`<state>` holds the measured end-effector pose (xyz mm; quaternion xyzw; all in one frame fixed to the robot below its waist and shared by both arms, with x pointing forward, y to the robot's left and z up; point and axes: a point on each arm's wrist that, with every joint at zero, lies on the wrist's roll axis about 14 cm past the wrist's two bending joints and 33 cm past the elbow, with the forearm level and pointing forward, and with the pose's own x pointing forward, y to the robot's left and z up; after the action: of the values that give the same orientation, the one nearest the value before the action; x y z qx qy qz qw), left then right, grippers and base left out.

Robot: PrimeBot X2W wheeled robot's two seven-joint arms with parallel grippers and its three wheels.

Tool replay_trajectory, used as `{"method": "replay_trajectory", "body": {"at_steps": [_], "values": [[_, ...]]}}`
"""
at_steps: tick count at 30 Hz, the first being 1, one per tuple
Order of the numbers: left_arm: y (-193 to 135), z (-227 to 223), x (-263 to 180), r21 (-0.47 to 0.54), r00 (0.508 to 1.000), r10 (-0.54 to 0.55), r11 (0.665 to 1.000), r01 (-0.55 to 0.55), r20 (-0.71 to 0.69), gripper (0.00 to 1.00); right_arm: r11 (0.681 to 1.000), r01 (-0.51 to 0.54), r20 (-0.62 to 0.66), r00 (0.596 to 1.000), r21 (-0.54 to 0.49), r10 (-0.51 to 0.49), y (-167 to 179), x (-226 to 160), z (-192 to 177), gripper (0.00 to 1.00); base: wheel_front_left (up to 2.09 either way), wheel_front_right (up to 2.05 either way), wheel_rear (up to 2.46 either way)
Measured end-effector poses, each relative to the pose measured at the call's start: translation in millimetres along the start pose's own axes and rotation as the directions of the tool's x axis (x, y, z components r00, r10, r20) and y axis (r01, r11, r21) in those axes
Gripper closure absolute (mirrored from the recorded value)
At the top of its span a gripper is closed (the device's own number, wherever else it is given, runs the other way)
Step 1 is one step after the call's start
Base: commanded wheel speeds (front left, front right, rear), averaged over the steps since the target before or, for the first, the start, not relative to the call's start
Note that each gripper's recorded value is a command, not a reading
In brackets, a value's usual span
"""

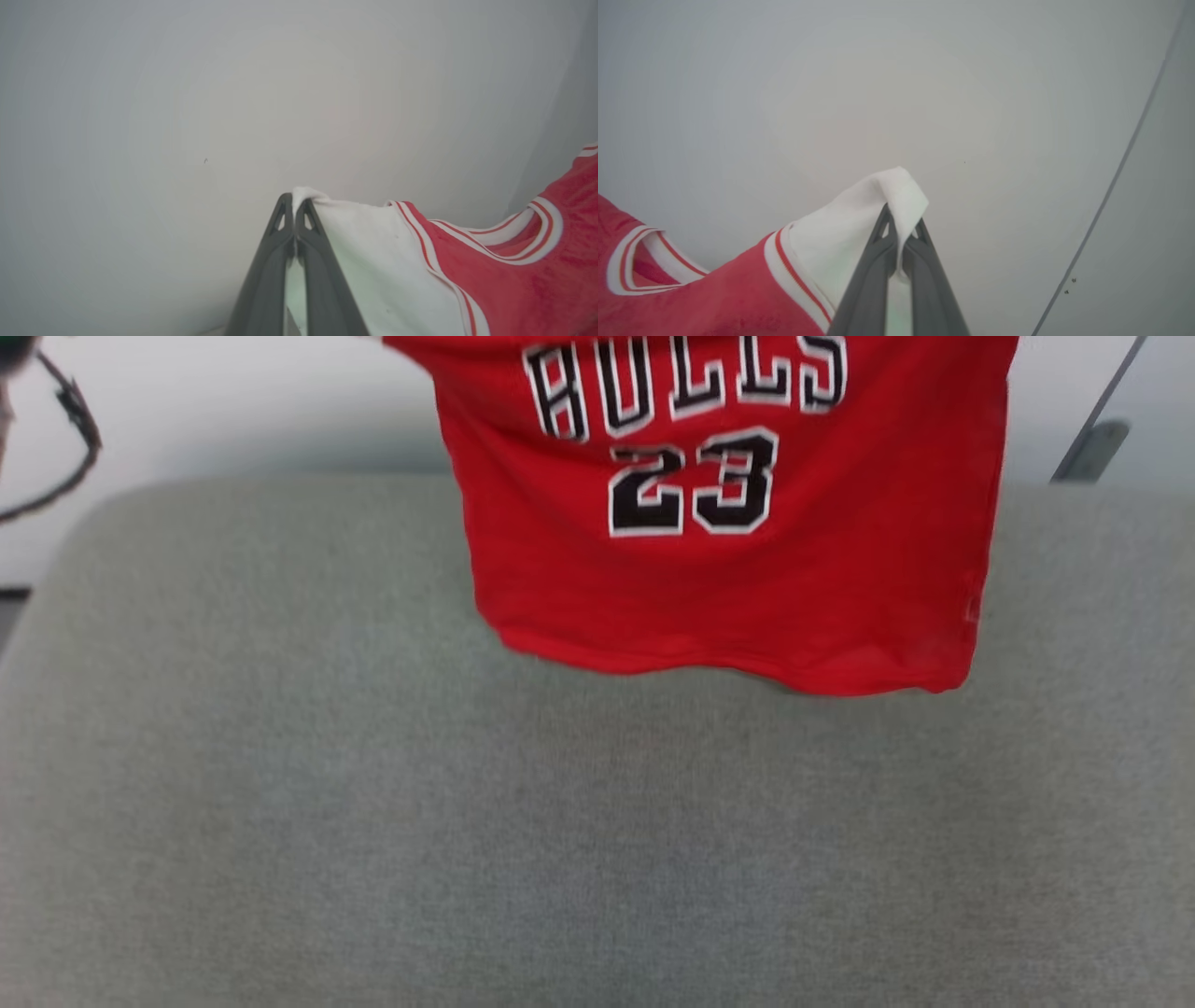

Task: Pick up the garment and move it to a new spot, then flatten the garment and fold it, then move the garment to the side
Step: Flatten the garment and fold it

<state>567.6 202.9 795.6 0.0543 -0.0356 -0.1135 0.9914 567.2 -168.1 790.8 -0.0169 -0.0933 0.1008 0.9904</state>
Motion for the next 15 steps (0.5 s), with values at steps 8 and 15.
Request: {"method": "replay_trajectory", "body": {"at_steps": [8,15], "values": [[3,-8,56,0.01,0.994,0.006,1.0,-0.007,0.11,1.0,0.996,0.032,0.088,0.996,-0.084,-0.025,-9,51,-31,1.0,0.0,0.0,0.0],[10,4,92,0.019,0.942,0.019,0.999,-0.027,0.334,1.0,0.962,0.067,0.263,0.965,-0.265,0.005,-15,86,-42,1.0,0.0,0.0,0.0]]}}
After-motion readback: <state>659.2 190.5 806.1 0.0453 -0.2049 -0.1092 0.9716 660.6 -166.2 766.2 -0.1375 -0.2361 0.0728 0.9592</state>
